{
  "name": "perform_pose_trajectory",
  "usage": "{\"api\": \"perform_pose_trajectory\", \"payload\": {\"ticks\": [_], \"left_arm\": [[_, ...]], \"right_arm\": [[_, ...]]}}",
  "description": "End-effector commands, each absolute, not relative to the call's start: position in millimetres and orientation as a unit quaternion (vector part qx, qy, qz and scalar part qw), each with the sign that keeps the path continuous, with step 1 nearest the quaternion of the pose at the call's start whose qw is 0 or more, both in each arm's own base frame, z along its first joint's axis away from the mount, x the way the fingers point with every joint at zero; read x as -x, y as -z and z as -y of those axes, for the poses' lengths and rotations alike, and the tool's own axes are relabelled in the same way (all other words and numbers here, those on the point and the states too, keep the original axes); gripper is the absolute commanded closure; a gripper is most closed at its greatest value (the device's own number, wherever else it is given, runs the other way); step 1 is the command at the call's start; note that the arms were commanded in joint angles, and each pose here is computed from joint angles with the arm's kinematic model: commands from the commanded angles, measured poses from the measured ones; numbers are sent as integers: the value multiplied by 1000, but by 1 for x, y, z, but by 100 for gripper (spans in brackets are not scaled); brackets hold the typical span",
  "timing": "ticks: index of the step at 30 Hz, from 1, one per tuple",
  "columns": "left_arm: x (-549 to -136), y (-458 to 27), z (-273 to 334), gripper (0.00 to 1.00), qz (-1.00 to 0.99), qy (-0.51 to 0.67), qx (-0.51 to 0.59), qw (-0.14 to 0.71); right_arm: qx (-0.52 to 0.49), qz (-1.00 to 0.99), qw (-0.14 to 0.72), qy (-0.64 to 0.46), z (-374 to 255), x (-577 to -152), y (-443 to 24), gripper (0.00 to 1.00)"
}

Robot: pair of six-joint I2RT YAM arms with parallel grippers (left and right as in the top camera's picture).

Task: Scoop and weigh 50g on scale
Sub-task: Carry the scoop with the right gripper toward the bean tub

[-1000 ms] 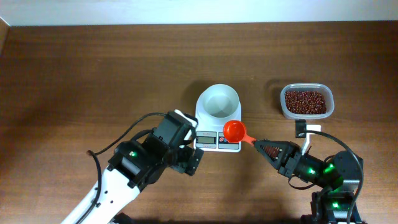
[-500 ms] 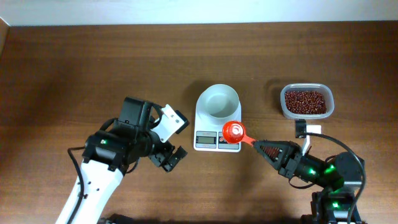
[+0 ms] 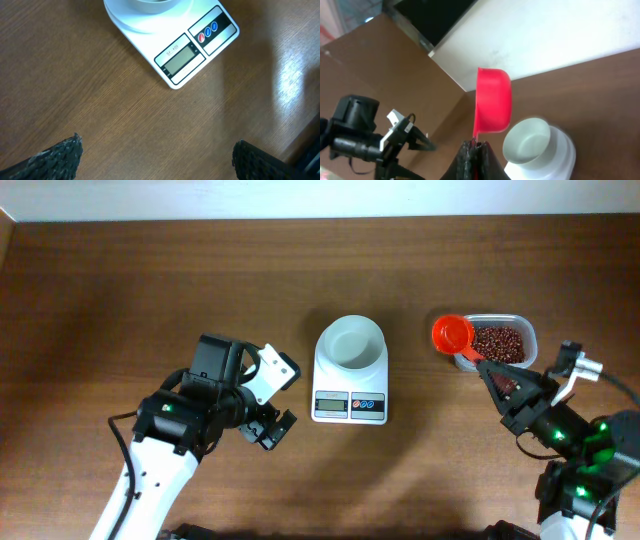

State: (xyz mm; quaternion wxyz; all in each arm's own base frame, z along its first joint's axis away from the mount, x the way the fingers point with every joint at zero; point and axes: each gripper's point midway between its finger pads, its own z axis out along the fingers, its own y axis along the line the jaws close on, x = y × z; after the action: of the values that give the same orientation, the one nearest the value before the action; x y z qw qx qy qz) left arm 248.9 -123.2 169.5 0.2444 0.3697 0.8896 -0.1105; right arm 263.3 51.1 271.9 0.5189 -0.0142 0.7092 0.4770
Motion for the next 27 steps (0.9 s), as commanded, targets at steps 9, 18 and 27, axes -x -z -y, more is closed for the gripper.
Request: {"api": "perform_pose_trajectory", "payload": {"ticks": [9, 18, 27], "left_arm": [[-252, -178, 127, 1, -882, 120, -375, 258], [-258, -181, 129, 1, -877, 118, -377, 272], [-254, -182, 134, 1, -860, 126, -412, 273]], "right_arm": [[-89, -867, 363, -330, -30, -236, -180, 96], [-53, -898, 380, -216, -15, -212, -259, 96], [-55, -898, 375, -226, -18, -210, -259, 96]]}}
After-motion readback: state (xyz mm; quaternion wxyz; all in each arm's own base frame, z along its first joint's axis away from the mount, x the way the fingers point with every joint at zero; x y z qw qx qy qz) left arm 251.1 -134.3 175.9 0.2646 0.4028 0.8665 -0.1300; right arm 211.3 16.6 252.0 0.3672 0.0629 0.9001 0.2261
